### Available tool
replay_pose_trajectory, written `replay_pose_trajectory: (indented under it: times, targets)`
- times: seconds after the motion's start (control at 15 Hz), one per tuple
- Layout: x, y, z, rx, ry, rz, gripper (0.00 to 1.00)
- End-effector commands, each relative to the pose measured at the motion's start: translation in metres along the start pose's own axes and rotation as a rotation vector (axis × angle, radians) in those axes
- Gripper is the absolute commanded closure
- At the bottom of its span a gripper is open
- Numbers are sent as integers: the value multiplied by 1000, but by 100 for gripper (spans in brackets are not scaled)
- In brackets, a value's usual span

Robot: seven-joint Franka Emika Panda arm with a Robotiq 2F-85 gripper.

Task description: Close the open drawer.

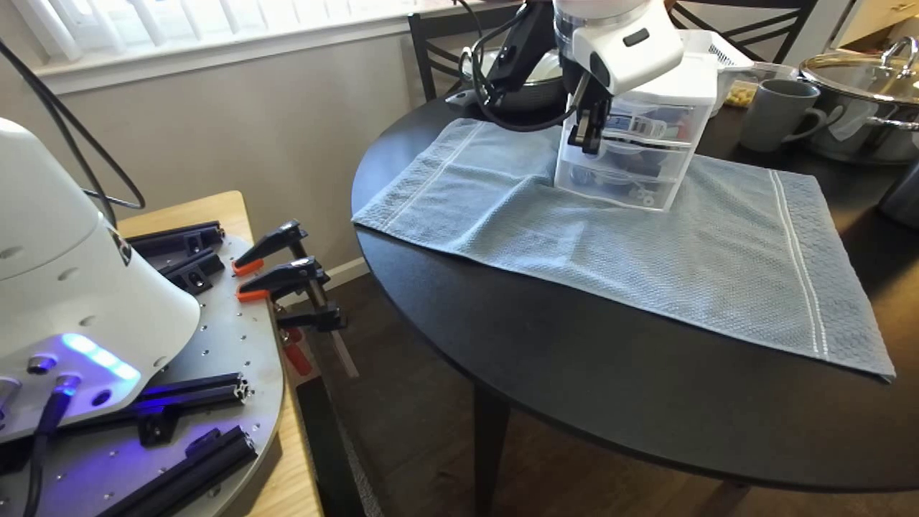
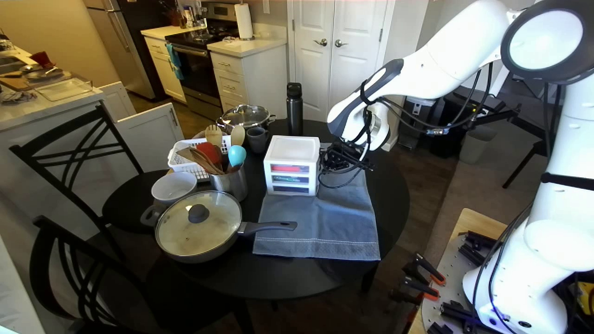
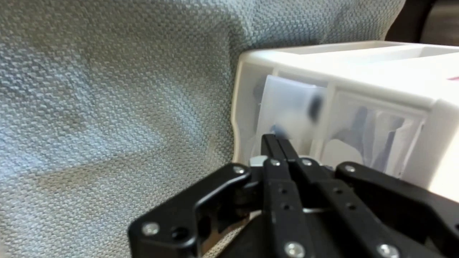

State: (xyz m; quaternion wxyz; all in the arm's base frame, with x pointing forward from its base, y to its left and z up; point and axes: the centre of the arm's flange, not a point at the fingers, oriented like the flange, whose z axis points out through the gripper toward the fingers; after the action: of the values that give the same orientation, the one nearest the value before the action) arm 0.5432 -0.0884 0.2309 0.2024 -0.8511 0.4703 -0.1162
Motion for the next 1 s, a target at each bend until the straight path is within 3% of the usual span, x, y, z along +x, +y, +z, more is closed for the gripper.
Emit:
replay_pose_trajectory:
  times: [0.0,0.4,0.93]
  targets:
    - [5,22,-11,79,13,-14,96]
    - [17,30,-26,122,36,-50,96]
    - [16,28,-17,151,31,-75,96]
